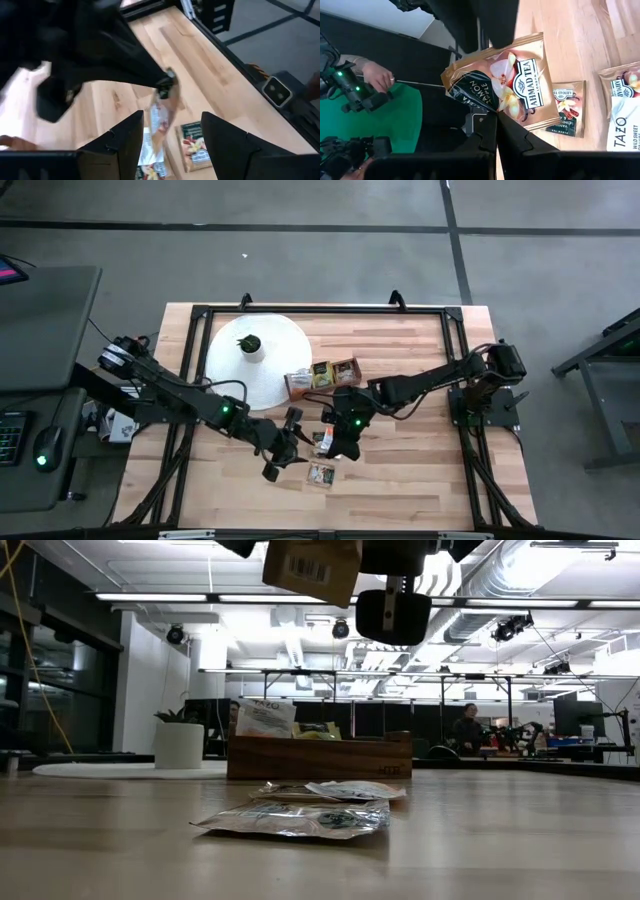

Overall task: Pick & Place Tea
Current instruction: Put the brown tea bag into the right section of the wooden organizer

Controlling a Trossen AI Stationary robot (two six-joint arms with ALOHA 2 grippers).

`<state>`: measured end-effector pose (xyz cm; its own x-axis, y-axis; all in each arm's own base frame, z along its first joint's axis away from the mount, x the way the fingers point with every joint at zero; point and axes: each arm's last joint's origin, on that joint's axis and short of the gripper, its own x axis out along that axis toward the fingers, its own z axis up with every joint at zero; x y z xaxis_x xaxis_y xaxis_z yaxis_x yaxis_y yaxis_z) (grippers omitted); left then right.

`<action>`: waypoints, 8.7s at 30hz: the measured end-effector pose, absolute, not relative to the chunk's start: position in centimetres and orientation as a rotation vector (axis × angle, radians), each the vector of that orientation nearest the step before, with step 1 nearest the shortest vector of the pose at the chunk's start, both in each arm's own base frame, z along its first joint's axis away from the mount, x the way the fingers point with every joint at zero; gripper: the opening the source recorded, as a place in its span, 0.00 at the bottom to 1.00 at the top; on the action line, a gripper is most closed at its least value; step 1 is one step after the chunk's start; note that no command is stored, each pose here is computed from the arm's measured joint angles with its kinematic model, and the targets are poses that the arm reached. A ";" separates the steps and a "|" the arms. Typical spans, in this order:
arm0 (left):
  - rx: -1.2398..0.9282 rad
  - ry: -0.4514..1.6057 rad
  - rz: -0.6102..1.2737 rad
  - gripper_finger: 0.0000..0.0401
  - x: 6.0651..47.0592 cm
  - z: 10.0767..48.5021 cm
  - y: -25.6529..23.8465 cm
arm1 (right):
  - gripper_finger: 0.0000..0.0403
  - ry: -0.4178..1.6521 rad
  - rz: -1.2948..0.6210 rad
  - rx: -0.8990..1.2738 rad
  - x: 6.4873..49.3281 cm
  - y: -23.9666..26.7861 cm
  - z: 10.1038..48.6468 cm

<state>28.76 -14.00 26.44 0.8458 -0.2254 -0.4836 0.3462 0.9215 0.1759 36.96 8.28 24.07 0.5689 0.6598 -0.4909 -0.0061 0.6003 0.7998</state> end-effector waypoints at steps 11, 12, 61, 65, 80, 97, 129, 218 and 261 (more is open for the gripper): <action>0.271 0.509 -0.249 0.47 29.7 25.3 -13.4 | 0.00 0.886 0.442 0.846 37.0 8.3 24.1; 0.268 0.509 -0.247 0.46 29.7 25.3 -13.4 | 0.00 0.883 0.438 0.845 37.0 8.3 24.1; 0.758 0.661 -0.182 0.00 29.3 29.3 -13.1 | 0.41 0.706 0.441 0.821 35.1 6.7 29.0; 0.905 0.726 -0.013 0.00 28.3 30.5 -13.5 | 0.42 0.699 0.424 0.821 35.2 6.5 29.0; 0.921 0.612 0.610 0.00 26.4 31.0 -14.6 | 0.42 0.335 0.252 0.701 36.3 6.2 31.1; 1.099 0.651 0.679 0.00 26.2 30.9 -14.3 | 0.42 0.148 0.167 0.938 36.8 4.6 32.7; 1.140 0.690 0.721 0.00 26.8 31.0 -13.2 | 0.41 0.036 -0.074 1.001 36.8 4.9 32.6; 0.871 0.626 0.488 0.39 24.8 39.8 -11.7 | 0.00 0.799 -0.163 0.554 29.3 -7.3 29.7; 0.456 0.639 0.229 0.39 25.2 38.8 -12.7 | 0.00 1.721 0.133 -0.361 40.1 -9.0 25.8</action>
<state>25.18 -12.65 38.79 0.7818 0.3425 -0.5210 -0.0667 0.8768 0.4762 40.14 -9.01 25.75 -0.1418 -0.1635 -0.9763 -0.3121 0.9434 -0.1127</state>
